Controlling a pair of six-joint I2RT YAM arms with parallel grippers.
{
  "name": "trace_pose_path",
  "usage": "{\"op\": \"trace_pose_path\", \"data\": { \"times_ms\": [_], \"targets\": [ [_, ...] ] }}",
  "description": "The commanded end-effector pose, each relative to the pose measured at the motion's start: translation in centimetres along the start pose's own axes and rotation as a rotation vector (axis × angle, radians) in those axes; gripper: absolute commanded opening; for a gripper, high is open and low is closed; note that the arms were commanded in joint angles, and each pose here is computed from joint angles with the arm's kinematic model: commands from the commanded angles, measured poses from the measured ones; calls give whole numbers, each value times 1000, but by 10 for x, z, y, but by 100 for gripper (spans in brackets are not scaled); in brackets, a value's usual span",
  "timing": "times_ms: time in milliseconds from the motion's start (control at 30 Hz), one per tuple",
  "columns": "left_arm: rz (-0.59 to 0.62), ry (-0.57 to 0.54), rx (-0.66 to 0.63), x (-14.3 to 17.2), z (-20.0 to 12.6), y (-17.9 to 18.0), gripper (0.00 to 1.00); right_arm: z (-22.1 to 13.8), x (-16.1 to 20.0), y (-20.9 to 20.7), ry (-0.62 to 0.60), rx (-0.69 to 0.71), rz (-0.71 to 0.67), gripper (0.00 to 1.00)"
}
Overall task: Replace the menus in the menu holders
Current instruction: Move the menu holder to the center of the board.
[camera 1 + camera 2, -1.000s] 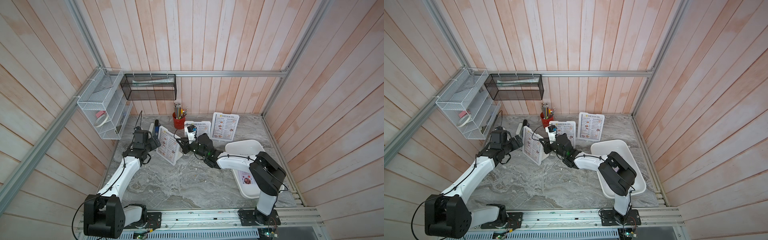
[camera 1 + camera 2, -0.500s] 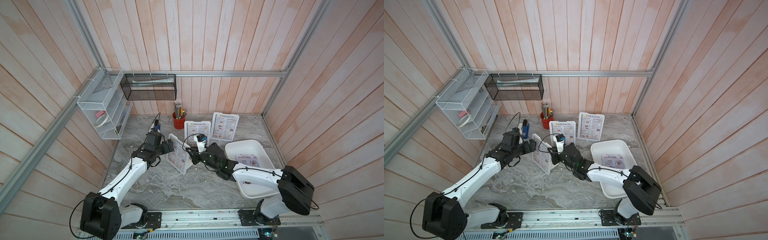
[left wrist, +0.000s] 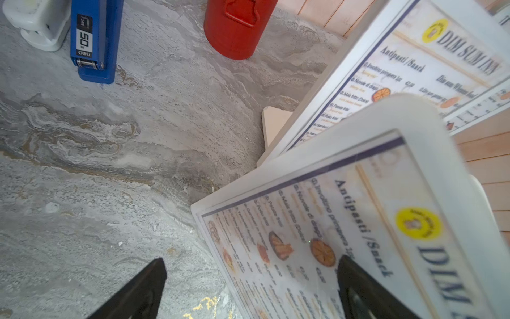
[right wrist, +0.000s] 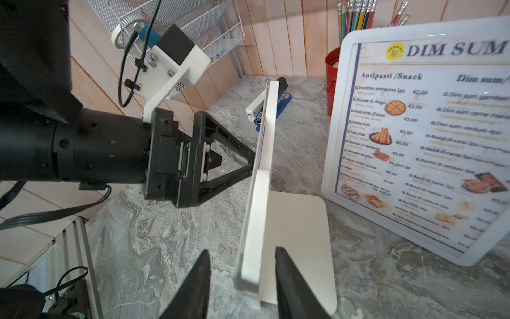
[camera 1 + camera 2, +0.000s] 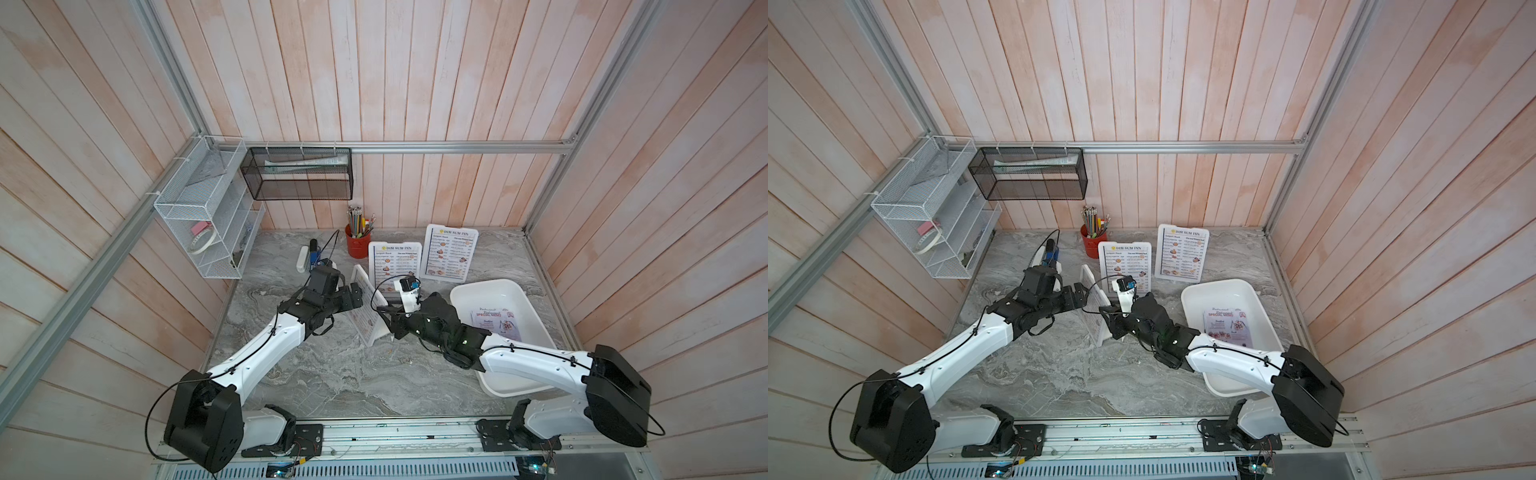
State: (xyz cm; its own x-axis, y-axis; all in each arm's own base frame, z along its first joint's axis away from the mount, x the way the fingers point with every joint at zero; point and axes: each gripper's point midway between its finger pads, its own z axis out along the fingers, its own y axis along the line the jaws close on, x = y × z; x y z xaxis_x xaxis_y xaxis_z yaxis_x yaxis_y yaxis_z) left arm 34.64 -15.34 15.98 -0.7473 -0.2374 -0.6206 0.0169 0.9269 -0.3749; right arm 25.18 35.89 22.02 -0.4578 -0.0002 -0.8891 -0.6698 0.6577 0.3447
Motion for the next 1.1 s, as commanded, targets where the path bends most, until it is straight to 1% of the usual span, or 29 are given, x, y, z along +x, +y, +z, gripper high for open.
{"op": "trace_pose_path", "data": {
  "times_ms": [0, 133, 200, 233, 333, 400, 467, 500, 567, 633, 700, 800, 900, 1067],
  "targets": [
    [10, -17, -56, -4, -2, 16, 99, -10, -27, 6, -5, 28, -31, 44],
    [28, -36, -119, -13, -9, 32, 99, -3, -41, 5, 62, 95, -82, 44],
    [40, -64, -137, -20, -15, 39, 100, 3, -45, 3, 99, 129, -111, 42],
    [44, -82, -146, -23, -18, 42, 100, 6, -48, 2, 110, 139, -117, 41],
    [55, -191, -159, -38, -33, 47, 100, 13, -57, -4, 132, 141, -97, 37],
    [-3, -266, -189, -47, -46, 57, 100, 18, -62, -6, 147, 122, -74, 36],
    [-62, -312, -223, -50, -55, 70, 100, 22, -68, -8, 160, 114, -60, 36],
    [-63, -317, -216, -50, -57, 71, 100, 25, -71, -7, 167, 107, -58, 36],
    [-44, -287, -191, -48, -55, 70, 100, 31, -75, -5, 183, 99, -65, 35],
    [-28, -228, -190, -43, -48, 69, 100, 38, -77, -2, 204, 86, -69, 34],
    [-30, -150, -186, -32, -38, 67, 100, 44, -78, 1, 227, 76, -69, 31],
    [-50, -83, -188, -18, -30, 69, 100, 52, -75, 1, 255, 71, -63, 27],
    [-55, -46, -191, -9, -27, 70, 100, 57, -72, 0, 277, 74, -59, 26],
    [-28, -16, -195, -6, -28, 66, 100, 66, -65, -9, 308, 98, -53, 23]
  ]
}}
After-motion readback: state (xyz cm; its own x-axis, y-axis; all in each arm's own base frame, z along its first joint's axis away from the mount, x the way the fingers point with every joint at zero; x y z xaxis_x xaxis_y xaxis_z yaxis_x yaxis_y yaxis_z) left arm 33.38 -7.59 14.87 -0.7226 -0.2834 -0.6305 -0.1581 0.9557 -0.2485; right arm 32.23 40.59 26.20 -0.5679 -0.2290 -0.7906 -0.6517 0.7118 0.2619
